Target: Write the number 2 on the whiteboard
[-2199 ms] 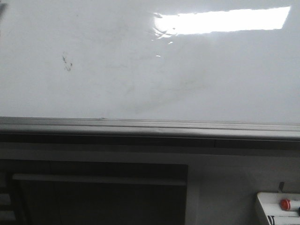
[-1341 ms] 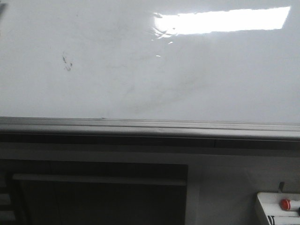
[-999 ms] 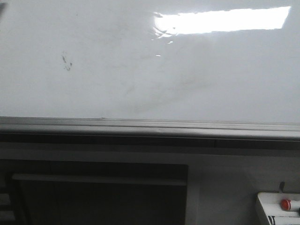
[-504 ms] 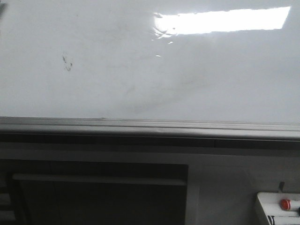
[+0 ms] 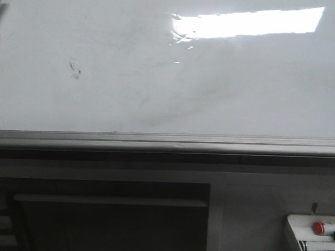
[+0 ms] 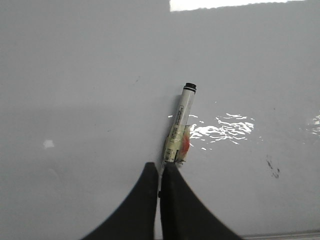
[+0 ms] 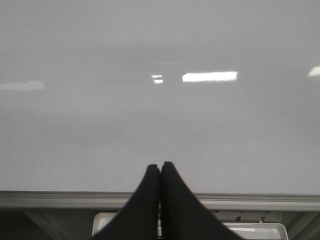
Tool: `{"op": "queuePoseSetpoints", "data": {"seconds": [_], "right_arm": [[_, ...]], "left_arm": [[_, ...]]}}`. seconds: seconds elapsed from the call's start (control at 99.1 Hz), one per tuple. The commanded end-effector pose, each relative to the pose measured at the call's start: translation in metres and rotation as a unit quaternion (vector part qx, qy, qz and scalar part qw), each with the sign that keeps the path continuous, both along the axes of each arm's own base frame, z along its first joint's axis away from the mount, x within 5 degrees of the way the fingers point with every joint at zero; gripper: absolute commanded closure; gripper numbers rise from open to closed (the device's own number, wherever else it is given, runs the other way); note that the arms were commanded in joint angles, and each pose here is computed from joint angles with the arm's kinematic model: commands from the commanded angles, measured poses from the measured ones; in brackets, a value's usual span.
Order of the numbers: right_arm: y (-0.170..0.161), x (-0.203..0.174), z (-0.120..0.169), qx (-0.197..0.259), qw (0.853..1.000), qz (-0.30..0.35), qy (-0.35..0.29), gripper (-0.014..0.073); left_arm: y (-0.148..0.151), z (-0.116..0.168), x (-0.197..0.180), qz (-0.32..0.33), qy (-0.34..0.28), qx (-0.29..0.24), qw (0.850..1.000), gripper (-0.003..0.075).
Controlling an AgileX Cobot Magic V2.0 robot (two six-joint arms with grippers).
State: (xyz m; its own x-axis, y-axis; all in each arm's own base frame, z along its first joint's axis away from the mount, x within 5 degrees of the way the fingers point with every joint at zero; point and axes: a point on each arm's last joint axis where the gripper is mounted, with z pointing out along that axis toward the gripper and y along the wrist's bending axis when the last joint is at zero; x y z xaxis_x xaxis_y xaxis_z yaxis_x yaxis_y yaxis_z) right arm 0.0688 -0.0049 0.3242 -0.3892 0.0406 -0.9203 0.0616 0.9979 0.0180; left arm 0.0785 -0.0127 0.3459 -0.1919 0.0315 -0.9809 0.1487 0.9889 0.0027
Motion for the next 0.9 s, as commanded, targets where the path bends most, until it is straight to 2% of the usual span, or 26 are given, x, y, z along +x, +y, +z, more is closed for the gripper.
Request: {"op": "queuePoseSetpoints", "data": {"seconds": [0.0, 0.071, 0.141, 0.293, 0.383, 0.635, 0.888], "right_arm": [[0.001, 0.004, 0.015, -0.007, 0.999, 0.006, -0.041, 0.0666], [0.000, 0.003, 0.014, -0.007, 0.999, 0.005, -0.035, 0.0645], [0.000, 0.003, 0.013, -0.007, 0.999, 0.005, -0.032, 0.0571], [0.000, 0.003, 0.013, -0.007, 0.999, 0.005, -0.032, 0.0305], [0.000, 0.003, 0.013, -0.007, 0.999, 0.005, -0.033, 0.0230], [0.000, 0.003, 0.013, -0.007, 0.999, 0.005, -0.034, 0.0231], [0.001, 0.003, 0.012, -0.005, 1.000, 0.005, -0.029, 0.0231]], "left_arm": [[0.000, 0.014, 0.002, 0.003, -0.034, -0.009, 0.999, 0.0738], [0.000, 0.013, 0.002, 0.003, -0.028, -0.005, 1.000, 0.0729], [0.000, 0.012, 0.002, 0.002, -0.024, 0.007, 1.000, 0.0671], [-0.004, 0.009, 0.010, -0.020, -0.008, 0.013, 1.000, 0.0413], [-0.009, 0.006, 0.016, -0.047, 0.008, 0.022, 0.999, 0.0300], [-0.021, -0.012, 0.050, -0.082, 0.070, 0.104, 0.989, 0.0289], [-0.021, -0.027, 0.092, -0.050, 0.128, 0.087, 0.987, 0.0289]]}}
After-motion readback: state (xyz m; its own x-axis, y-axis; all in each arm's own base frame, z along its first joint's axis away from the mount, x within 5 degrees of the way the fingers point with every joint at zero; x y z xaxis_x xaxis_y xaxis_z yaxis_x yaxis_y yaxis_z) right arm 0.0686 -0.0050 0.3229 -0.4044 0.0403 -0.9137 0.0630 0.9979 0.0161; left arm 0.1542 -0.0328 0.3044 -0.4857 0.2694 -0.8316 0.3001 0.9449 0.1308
